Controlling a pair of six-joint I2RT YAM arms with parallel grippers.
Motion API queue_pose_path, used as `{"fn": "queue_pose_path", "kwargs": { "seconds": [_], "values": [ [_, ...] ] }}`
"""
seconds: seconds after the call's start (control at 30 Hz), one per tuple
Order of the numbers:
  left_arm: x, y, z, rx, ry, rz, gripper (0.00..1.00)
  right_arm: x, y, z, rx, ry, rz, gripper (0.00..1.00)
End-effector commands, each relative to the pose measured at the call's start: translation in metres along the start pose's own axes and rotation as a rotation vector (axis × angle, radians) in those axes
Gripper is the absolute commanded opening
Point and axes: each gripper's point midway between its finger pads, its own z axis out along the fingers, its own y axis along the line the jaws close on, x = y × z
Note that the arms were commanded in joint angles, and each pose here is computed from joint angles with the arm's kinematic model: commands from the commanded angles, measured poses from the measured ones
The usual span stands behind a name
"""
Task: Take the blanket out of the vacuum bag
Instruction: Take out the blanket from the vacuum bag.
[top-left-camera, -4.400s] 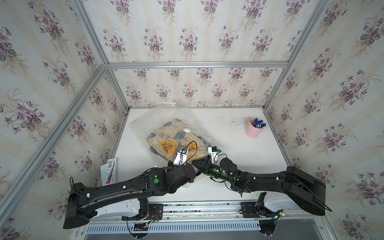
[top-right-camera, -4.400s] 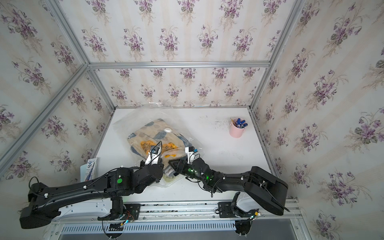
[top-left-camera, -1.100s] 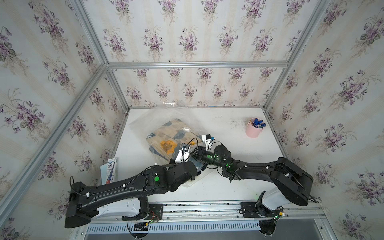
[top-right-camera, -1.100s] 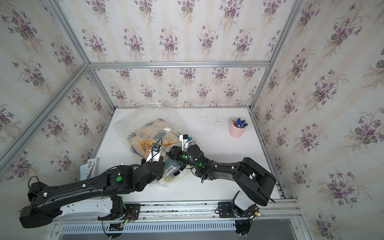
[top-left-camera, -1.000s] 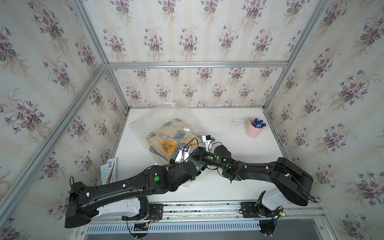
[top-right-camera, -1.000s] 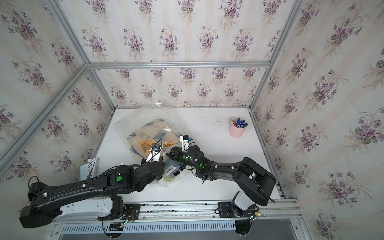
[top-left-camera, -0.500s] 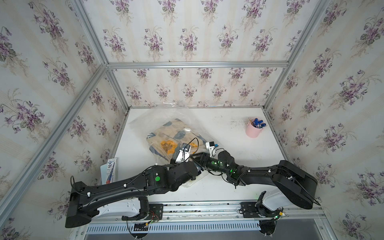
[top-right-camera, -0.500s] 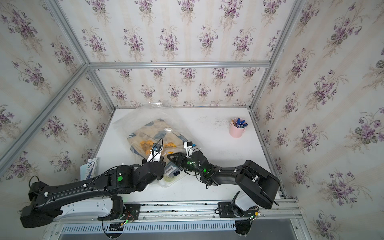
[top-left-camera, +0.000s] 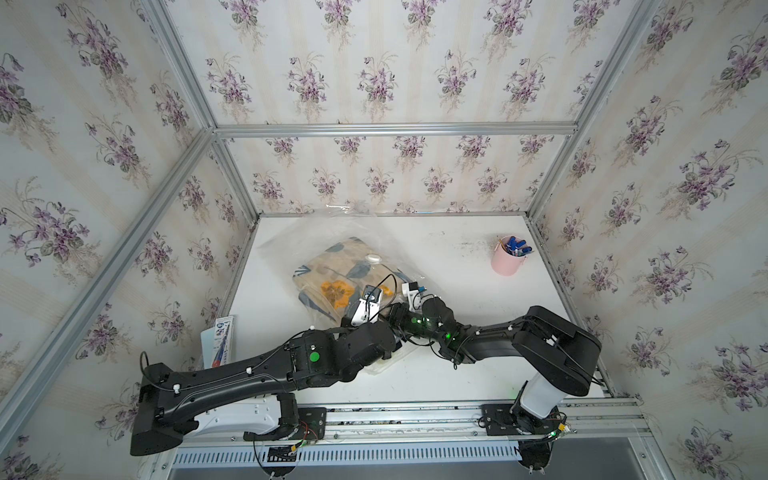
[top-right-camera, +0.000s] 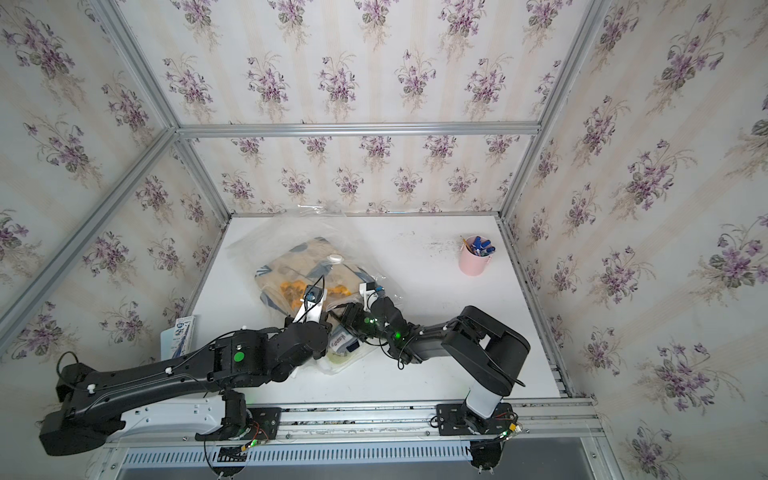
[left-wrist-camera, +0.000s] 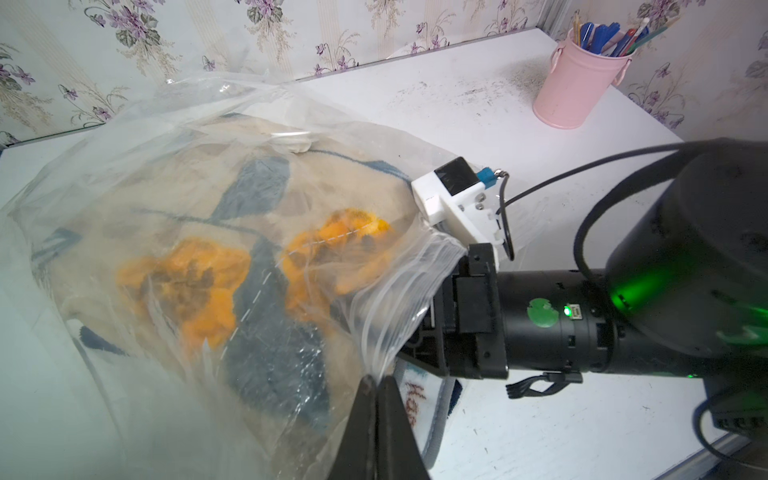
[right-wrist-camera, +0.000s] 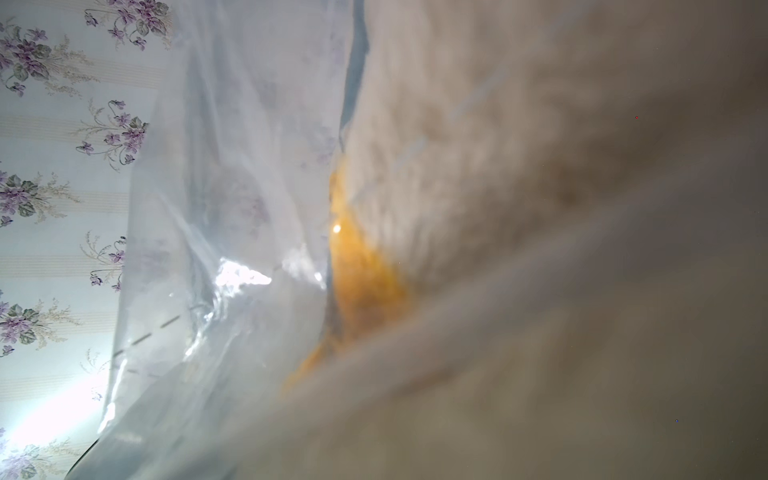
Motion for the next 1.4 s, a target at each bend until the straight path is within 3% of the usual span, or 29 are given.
{"fn": "queue_pose_path", "kwargs": {
  "seconds": [0.0,0.37,0.53,0.67,1.07,1.37],
  "values": [
    [-0.004,-0.001,-0.002,0.010,-0.011,-0.012,0.00,-0.010,0.014,0.002,-0.049,-0.050,-0.004,0.57],
    [-0.001,0.004,-0.003,0.006,-0.012,-0.027,0.00,-0.022,0.016,0.022,-0.068,-0.085,-0.014,0.53],
    [-0.003,0.006,-0.007,0.009,-0.015,-0.033,0.00,-0.019,0.029,0.021,-0.117,-0.074,-0.022,0.17],
    [-0.009,0.008,-0.012,0.012,-0.019,-0.033,0.00,-0.012,0.058,0.009,-0.202,-0.058,-0.045,0.00],
    [-0.016,0.015,-0.019,-0.004,-0.035,-0.044,0.00,0.003,0.101,-0.020,-0.252,-0.049,-0.070,0.00],
    [-0.018,0.011,-0.015,-0.017,-0.035,-0.039,0.00,0.029,0.075,-0.063,-0.195,-0.047,-0.080,0.00]
  ]
}}
